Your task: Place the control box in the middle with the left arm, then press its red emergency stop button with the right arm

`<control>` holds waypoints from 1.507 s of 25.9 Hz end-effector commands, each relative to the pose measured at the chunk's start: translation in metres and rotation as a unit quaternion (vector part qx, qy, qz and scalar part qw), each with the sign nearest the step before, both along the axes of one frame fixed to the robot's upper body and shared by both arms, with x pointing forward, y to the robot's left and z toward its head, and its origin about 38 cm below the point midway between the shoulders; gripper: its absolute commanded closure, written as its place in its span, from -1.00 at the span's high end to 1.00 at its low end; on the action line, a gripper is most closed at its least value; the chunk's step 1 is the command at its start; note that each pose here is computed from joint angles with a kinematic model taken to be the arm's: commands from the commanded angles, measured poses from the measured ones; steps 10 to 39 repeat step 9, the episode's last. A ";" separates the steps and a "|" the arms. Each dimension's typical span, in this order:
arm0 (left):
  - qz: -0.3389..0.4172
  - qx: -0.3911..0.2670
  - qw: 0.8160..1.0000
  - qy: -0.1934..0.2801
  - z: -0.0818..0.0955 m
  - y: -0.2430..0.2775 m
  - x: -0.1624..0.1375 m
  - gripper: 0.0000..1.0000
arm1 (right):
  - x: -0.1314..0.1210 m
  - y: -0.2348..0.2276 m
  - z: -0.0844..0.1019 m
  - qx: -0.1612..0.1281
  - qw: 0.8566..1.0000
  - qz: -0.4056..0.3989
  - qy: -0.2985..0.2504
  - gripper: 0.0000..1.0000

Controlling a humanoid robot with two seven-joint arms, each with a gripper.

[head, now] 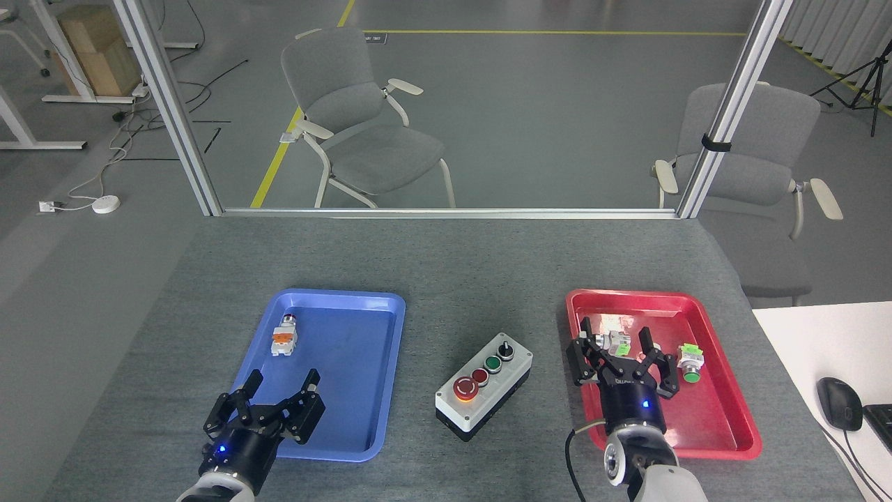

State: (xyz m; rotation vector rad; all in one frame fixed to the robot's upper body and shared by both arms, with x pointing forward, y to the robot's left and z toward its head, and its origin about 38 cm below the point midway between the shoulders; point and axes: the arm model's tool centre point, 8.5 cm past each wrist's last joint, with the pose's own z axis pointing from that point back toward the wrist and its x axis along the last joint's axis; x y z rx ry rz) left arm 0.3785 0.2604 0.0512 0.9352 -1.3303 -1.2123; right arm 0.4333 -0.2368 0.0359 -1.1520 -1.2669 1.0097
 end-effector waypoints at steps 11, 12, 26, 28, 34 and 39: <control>0.000 -0.003 1.000 0.003 -0.002 0.000 0.000 0.98 | -0.042 -0.026 0.002 0.001 0.999 -0.032 -0.015 0.99; 0.000 -0.003 1.000 0.003 -0.002 0.000 0.000 0.98 | -0.042 -0.026 0.002 0.001 0.999 -0.032 -0.015 0.99; 0.000 -0.003 1.000 0.003 -0.002 0.000 0.000 0.98 | -0.042 -0.026 0.002 0.001 0.999 -0.032 -0.015 0.99; 0.000 -0.003 1.000 0.003 -0.002 0.000 0.000 0.98 | -0.042 -0.026 0.002 0.001 0.999 -0.032 -0.015 0.99; 0.000 -0.003 1.000 0.003 -0.002 0.000 0.000 0.98 | -0.042 -0.026 0.002 0.001 0.999 -0.032 -0.015 0.99; 0.000 -0.003 1.000 0.003 -0.002 0.000 0.000 0.98 | -0.042 -0.026 0.002 0.001 0.999 -0.032 -0.015 0.99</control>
